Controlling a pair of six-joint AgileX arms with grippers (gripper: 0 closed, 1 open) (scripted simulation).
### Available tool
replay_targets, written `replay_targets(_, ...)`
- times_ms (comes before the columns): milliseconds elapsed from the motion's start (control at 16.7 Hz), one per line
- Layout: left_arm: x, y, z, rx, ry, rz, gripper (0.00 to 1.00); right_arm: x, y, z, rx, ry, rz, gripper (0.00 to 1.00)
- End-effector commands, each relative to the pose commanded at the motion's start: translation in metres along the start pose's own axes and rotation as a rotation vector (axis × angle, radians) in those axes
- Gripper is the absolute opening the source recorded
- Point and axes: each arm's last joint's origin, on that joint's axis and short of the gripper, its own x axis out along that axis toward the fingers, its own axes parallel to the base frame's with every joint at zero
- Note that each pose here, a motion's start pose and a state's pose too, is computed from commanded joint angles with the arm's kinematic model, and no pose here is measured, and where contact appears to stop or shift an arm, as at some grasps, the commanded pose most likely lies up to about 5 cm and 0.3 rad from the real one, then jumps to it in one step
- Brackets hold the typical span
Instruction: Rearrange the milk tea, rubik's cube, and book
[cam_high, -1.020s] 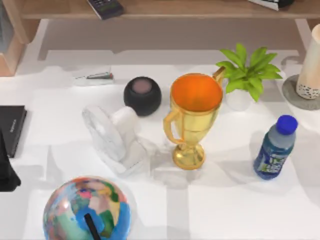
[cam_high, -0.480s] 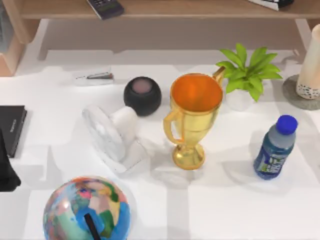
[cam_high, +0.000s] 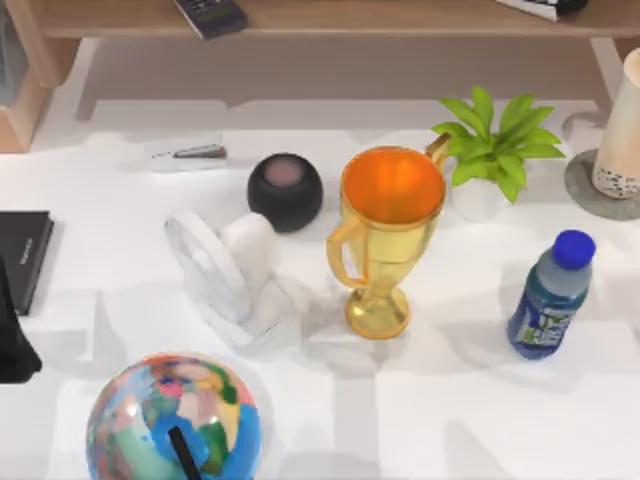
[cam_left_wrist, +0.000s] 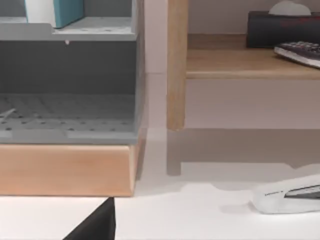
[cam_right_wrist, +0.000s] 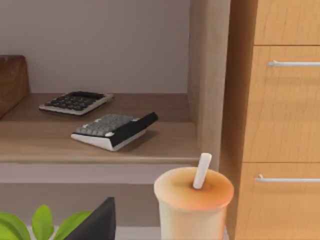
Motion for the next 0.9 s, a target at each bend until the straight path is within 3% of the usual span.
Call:
replay_targets(180,0.0,0.0,0.0,0.0,0.0,0.0,1.0,-0.015,-0.004,-0.055,0.001,0.009,0.002,1.0)
replay_targets(360,0.0,0.0,0.0,0.0,0.0,0.0,1.0,-0.018,-0.006,-0.086,0.001,0.015,0.002,1.0)
replay_targets(900,0.0,0.0,0.008,-0.001,-0.01,-0.003,1.0,-0.018,-0.007,-0.092,0.002,0.016,0.002,1.0)
